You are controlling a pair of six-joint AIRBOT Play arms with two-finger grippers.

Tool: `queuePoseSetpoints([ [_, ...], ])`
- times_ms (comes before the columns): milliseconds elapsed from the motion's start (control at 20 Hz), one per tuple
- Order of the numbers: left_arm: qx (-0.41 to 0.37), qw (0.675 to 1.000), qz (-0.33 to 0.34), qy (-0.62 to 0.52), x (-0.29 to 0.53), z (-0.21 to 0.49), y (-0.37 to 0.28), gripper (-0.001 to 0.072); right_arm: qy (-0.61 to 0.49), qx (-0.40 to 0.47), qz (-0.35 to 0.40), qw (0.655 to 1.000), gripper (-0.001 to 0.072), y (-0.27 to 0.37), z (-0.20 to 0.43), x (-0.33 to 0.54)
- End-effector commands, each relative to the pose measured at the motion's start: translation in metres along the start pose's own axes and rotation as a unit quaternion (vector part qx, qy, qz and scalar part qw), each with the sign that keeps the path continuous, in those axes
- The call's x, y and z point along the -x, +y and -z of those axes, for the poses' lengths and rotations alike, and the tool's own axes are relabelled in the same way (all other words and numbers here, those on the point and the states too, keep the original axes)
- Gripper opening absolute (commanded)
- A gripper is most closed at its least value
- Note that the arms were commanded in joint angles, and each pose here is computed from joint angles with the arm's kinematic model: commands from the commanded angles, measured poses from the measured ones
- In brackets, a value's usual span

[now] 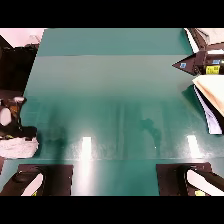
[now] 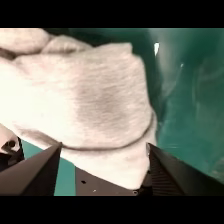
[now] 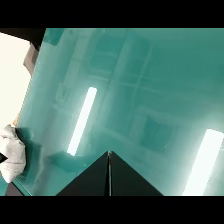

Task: Fold the shirts.

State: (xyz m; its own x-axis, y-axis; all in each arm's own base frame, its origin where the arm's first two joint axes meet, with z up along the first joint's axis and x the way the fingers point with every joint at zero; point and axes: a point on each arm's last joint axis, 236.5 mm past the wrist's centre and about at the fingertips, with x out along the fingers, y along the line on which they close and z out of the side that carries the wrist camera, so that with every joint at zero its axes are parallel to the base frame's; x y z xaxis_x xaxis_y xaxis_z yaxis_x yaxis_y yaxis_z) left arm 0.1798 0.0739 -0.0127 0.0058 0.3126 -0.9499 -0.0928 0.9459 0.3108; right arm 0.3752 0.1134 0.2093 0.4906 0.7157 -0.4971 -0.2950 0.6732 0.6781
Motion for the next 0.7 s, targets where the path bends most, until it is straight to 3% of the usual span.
queuePoseSetpoints([
  [0,0.018,0.999,-0.032,0.008,-0.036,0.014,0.004,0.0626,0.006,0.001,-0.002,1.0,0.0015,0.001,0.003,0.0],
  [100,0.023,0.999,-0.03,0.0,-0.04,0.012,0.002,0.0624,0.006,0.001,-0.002,1.0,0.0015,0.001,0.003,0.0],
  [150,0.023,0.999,-0.03,-0.002,-0.04,0.011,0.002,0.0487,0.006,0.001,-0.002,1.0,0.0015,0.001,0.003,0.0],
  [200,0.022,0.999,-0.03,-0.002,-0.04,0.011,0.002,0.0215,0.007,0.001,-0.002,1.0,0.0015,0.001,0.003,0.0],
  [250,0.023,0.999,-0.029,-0.003,-0.04,0.01,0.002,0.0032,0.006,0.001,-0.002,1.0,0.0015,0.001,0.003,0.0],
  [500,0.058,0.995,0.004,-0.087,0.028,-0.04,0.009,0.0022,0.006,0.0,-0.003,1.0,0.0015,0.002,0.003,0.0],
  [650,0.02,0.965,0.14,-0.22,0.151,-0.09,-0.021,0.0022,0.004,-0.001,-0.007,1.0,0.0015,0.003,0.002,0.0],
])
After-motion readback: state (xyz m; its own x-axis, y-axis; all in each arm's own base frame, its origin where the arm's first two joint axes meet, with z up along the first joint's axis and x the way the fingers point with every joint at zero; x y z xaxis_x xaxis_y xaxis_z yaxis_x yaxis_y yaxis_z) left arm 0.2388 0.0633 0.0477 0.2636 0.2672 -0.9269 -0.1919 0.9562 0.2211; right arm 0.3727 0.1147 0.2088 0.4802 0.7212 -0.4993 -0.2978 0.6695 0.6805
